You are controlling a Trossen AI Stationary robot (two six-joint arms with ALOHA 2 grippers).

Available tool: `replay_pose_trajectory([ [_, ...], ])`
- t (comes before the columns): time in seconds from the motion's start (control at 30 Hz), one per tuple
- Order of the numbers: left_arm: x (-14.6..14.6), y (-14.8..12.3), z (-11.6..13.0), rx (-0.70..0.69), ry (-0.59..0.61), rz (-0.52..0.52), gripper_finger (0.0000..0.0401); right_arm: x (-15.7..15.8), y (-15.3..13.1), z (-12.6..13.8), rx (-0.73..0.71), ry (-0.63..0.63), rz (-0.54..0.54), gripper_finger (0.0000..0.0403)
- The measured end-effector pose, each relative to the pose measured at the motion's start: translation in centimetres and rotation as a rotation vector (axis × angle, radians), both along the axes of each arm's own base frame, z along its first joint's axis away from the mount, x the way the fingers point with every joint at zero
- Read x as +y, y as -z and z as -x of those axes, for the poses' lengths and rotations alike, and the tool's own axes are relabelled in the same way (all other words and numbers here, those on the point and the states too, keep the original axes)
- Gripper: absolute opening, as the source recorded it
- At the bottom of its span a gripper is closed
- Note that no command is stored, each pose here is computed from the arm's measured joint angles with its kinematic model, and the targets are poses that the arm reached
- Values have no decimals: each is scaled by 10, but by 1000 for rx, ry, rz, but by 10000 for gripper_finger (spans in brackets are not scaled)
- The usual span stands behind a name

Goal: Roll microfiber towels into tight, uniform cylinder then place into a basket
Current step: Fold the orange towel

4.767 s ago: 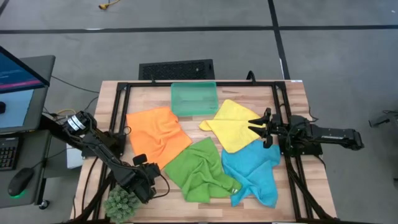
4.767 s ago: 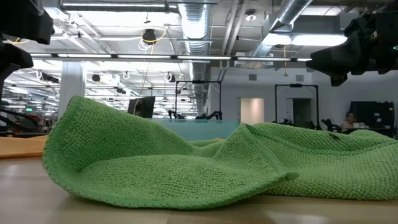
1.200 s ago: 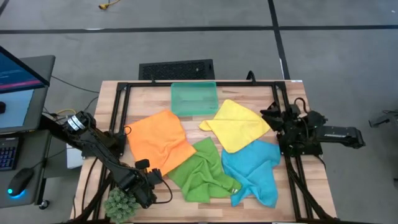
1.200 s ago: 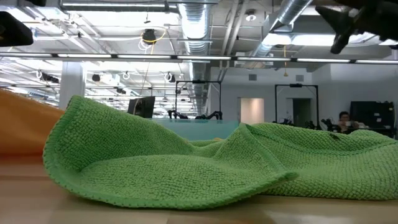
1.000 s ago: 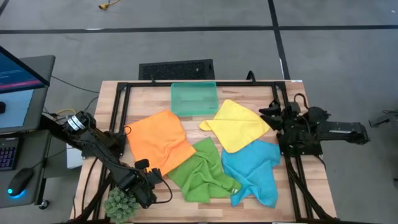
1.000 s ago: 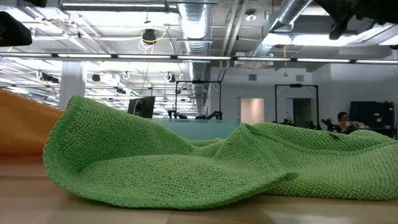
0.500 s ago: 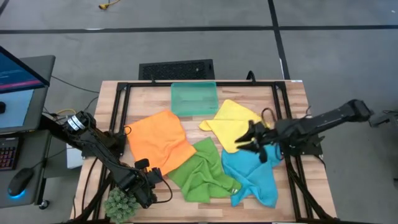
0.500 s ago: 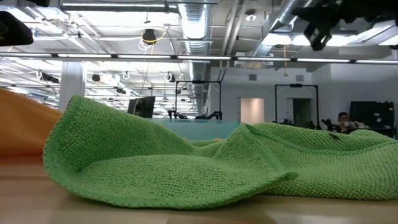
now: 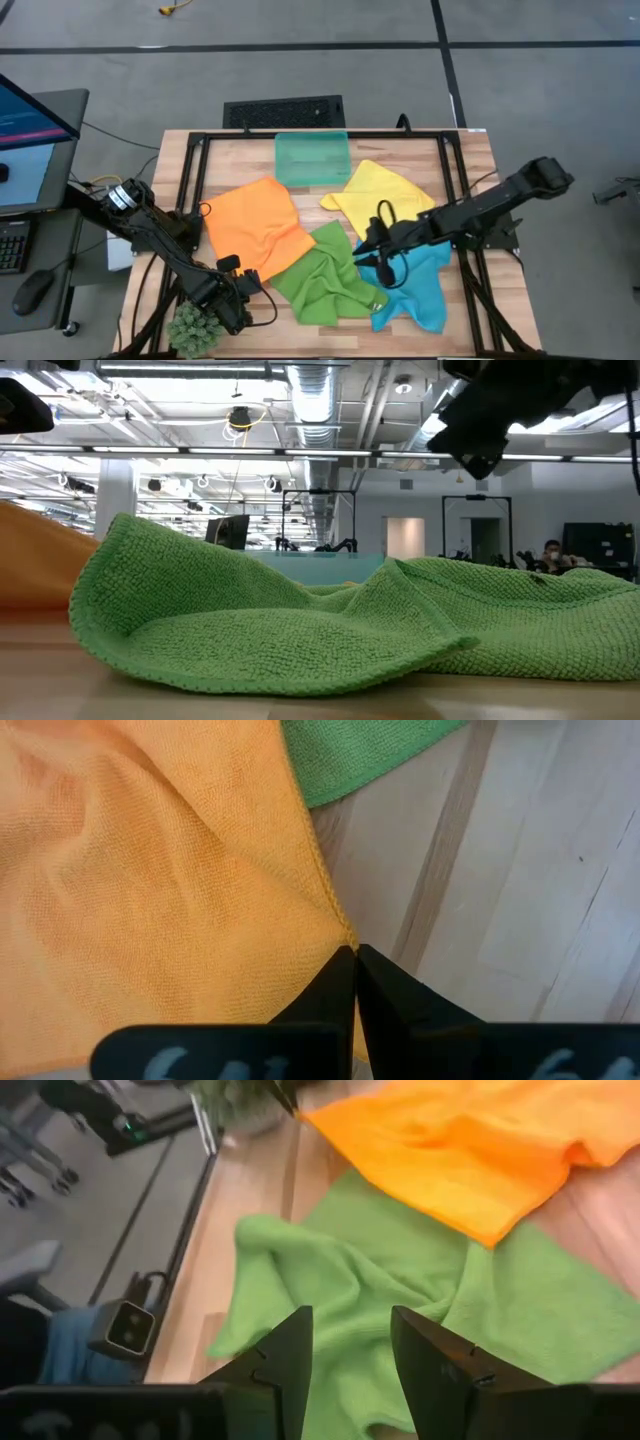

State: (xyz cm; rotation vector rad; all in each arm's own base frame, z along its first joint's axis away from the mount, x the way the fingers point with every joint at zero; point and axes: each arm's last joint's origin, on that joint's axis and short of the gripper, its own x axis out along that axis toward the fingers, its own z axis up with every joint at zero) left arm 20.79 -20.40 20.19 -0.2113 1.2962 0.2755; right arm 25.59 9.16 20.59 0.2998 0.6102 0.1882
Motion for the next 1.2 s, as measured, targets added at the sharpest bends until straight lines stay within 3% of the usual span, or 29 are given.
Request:
replay_pose_trajectory([
  [0.33, 0, 0, 0, -6, -2, -6, 0, 15, 29, -32, 143, -80, -10, 159],
  [0.7, 0, 0, 0, -9, -3, -4, 0, 21, 75, -47, 292, -126, 24, 159],
  [0.9, 0, 0, -1, -10, -4, -1, 0, 19, 93, -49, 349, -113, 42, 159],
  [1.2, 0, 0, -1, -11, -8, 1, 0, -5, 94, -50, 434, 7, 15, 158],
])
